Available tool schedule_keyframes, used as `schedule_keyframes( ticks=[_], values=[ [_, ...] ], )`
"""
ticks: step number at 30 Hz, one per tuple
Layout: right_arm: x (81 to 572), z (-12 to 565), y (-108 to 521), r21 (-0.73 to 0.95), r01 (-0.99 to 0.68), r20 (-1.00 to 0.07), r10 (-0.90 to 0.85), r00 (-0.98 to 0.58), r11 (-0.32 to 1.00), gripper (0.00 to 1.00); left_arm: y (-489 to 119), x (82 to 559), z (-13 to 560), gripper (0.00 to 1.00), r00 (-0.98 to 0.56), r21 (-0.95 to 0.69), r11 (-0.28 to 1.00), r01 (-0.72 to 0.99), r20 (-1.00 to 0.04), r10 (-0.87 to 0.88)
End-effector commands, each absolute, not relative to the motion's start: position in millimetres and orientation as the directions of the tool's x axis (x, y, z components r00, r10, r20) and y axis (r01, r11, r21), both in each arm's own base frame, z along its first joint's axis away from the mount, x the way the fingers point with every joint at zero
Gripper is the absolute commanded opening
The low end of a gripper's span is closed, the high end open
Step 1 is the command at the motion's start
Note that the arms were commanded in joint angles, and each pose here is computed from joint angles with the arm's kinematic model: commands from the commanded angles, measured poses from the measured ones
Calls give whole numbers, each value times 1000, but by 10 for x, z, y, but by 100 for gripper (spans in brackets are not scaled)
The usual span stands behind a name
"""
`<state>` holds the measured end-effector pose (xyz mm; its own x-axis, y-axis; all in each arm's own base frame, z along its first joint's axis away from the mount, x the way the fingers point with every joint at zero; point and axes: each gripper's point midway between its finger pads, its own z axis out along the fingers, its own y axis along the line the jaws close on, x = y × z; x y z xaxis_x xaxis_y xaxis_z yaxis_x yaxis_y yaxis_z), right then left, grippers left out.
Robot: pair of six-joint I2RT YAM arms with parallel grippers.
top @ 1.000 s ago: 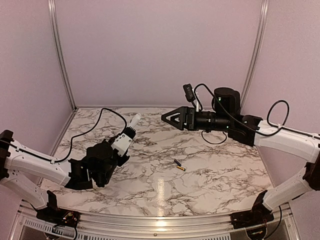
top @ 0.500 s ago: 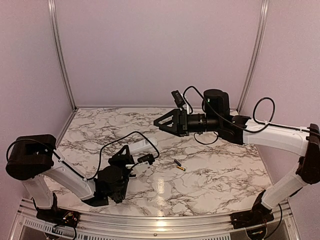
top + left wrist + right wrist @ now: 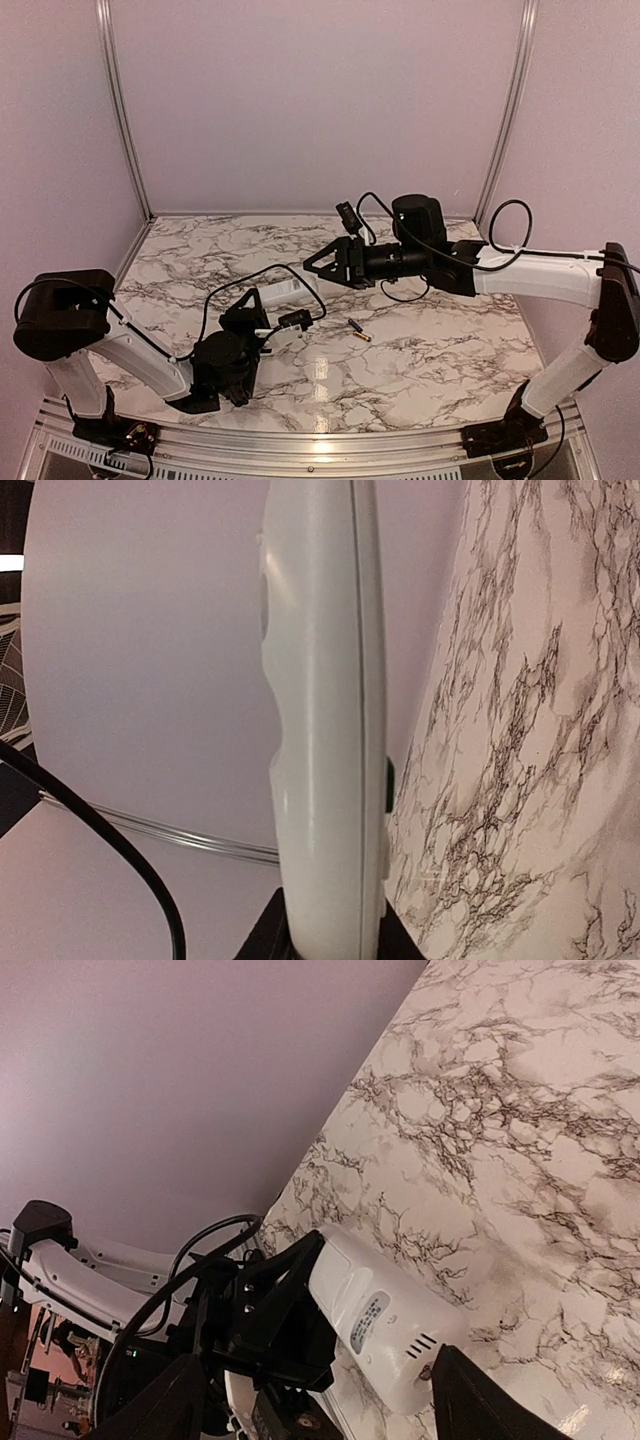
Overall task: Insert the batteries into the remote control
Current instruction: Pass from the left arm to the right
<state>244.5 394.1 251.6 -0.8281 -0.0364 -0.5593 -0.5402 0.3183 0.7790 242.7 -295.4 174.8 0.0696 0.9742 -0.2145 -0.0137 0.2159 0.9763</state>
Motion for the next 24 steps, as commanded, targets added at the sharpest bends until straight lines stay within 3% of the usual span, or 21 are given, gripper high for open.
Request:
schedule_keyframes(
  ticks=[1, 12, 24],
  values=[
    [2488, 2412, 4005, 804, -515, -531, -29, -847, 296, 76, -2789, 2351, 2415, 4, 120, 781, 614, -112, -603, 789],
    [2514, 2209, 4109, 851, -457, -464, -34, -885, 259, 75, -2783, 2330, 2476, 4, 130, 768, 630, -112, -617, 776],
    [2372, 2234, 4309, 915, -386, -381, -62, -922, 117, 54, -2814, 2337, 2483, 4, 134, 771, 626, -114, -613, 779]
  ],
)
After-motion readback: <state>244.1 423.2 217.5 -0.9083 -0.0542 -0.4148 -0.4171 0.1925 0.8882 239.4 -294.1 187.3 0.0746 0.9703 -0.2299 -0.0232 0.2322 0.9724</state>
